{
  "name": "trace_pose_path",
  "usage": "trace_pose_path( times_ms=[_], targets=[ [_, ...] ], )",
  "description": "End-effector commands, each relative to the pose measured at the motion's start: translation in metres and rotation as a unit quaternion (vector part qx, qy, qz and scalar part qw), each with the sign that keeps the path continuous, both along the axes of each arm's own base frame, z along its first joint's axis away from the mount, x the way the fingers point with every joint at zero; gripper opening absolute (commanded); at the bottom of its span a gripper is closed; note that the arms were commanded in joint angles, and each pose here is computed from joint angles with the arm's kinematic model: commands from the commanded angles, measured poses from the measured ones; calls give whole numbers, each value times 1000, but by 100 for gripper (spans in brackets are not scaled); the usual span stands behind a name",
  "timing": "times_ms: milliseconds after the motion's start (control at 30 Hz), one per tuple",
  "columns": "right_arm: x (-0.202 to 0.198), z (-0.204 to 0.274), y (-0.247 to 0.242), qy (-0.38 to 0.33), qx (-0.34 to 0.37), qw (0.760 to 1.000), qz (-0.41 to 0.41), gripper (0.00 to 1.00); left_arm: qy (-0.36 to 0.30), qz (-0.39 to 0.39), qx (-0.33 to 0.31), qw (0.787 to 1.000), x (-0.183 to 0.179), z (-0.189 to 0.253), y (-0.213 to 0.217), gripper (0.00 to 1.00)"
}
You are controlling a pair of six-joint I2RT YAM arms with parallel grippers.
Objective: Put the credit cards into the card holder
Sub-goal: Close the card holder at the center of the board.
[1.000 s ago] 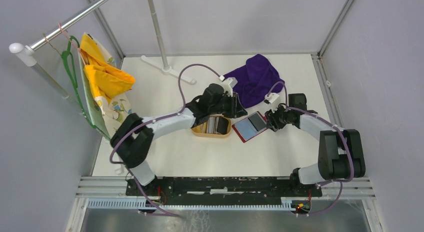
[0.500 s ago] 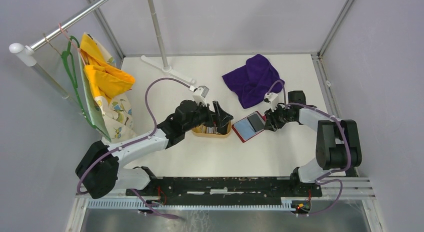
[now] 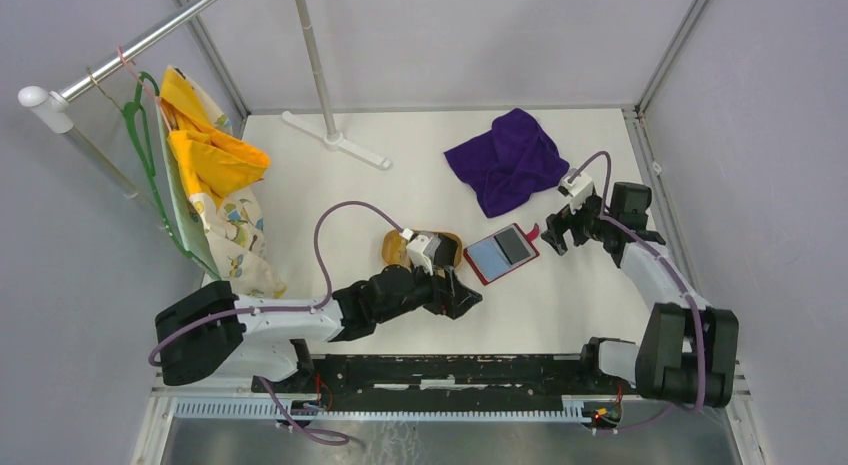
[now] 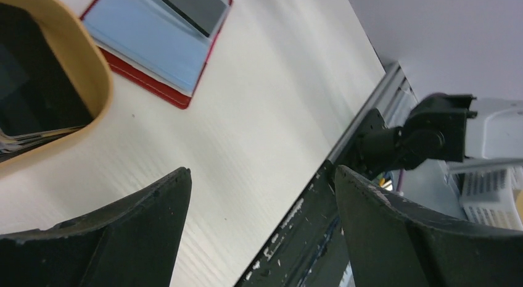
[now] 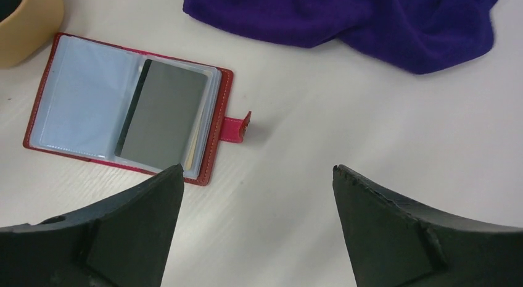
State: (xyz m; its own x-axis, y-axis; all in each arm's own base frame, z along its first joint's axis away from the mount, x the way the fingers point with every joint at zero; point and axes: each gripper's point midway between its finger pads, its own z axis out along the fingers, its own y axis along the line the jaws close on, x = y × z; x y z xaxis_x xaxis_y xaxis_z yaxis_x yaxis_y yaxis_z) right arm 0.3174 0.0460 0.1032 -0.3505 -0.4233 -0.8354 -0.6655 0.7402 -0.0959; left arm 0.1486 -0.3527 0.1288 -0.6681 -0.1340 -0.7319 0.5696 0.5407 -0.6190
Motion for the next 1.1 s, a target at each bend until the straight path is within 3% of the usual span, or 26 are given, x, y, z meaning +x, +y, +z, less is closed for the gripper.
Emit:
trace_pose_path(
  times_ms=[0, 233, 333, 667, 833, 967, 1067],
  targets=[
    [20, -19, 9, 38, 63, 997, -21, 96, -1, 79, -56, 995, 27, 17, -3, 93],
    [36, -39, 20, 56, 59, 996, -28, 90, 21, 84, -25, 996, 28, 5, -4, 99],
    [46, -45, 24, 65, 51, 996, -37, 81, 30, 78, -20, 996, 26, -1, -7, 99],
    [51, -56, 24, 88, 42, 994, -44, 31, 63, 53, -34, 996, 17, -15, -21, 92],
    [51, -37, 19, 53, 27, 998, -35, 2, 95, 34, -65, 993, 12, -20, -39, 87],
    [34, -29, -11, 38, -37, 997, -63, 0, 114, 28, -91, 989, 10, -21, -47, 87],
    [8, -41, -29, 57, -95, 992, -58, 0, 119, 32, -63, 990, 14, -27, -54, 87]
  ],
)
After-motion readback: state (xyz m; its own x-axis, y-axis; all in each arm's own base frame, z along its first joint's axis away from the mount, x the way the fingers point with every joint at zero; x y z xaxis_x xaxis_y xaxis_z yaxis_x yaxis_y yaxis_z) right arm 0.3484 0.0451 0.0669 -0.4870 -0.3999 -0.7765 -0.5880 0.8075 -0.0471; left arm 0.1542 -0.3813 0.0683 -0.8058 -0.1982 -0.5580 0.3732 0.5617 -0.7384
